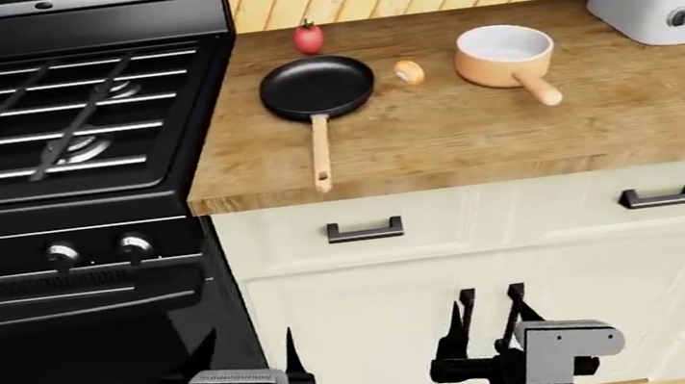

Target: Place both pans onto different burners. Then place the tomato and the sushi on different pans.

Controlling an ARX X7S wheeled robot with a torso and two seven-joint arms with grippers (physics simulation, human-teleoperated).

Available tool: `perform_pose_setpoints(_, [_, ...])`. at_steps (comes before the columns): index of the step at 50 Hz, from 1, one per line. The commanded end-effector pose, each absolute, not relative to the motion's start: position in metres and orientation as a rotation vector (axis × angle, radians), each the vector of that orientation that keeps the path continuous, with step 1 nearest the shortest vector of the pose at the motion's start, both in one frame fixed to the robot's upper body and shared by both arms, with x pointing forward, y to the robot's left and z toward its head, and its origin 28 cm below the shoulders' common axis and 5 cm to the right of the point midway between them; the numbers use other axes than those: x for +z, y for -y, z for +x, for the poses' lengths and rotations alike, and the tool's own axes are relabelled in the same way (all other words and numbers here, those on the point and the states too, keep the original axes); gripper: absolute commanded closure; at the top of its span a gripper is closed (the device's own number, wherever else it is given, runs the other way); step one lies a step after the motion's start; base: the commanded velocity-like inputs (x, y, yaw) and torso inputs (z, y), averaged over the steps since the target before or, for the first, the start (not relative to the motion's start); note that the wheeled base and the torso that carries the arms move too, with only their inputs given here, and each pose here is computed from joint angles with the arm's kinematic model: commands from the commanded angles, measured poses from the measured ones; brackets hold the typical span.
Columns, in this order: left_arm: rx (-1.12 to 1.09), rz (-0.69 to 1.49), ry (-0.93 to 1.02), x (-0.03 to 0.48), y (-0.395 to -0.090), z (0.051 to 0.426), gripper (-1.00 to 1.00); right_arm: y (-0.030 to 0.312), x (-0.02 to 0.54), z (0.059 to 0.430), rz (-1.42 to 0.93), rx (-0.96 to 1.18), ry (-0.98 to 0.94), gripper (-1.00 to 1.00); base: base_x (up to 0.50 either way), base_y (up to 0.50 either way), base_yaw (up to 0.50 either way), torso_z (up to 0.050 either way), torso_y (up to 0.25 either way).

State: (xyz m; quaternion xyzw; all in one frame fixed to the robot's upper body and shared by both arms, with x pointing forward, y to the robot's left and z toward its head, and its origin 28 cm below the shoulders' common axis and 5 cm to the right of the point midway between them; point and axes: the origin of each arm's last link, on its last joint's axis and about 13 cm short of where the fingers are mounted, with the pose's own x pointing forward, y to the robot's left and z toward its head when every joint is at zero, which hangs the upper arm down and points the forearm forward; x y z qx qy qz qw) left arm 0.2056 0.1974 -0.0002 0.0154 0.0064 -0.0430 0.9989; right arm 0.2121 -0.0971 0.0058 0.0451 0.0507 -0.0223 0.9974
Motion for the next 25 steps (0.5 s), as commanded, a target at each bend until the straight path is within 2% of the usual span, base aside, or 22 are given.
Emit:
perform_pose_setpoints(1, [-0.085,0.03,-0.014,-0.001,-0.197,0.206,-1.0,0.097,0.006,0.212,0.091,-0.045,-0.101,-1.0,0.0,-0.5,0.0,0.0,0.0])
perform_pose_setpoints(14, [-0.076,0.0,-0.012,0.004,-0.199,0.206,-1.0,0.099,0.008,0.213,0.092,-0.052,-0.096,-1.0,0.0,-0.5,0.0,0.0,0.0])
perform_pose_setpoints(18, [-0.071,-0.015,-0.03,0.021,-0.204,0.208,-1.0,0.102,0.017,0.214,0.081,-0.057,-0.098,-1.0,0.0,0.0,0.0,0.0,0.0])
perform_pose_setpoints(25, [-0.115,0.023,-0.079,0.086,-0.216,0.204,-1.0,0.112,0.063,0.206,0.025,-0.009,-0.102,-1.0,0.0,0.0,0.0,0.0,0.0])
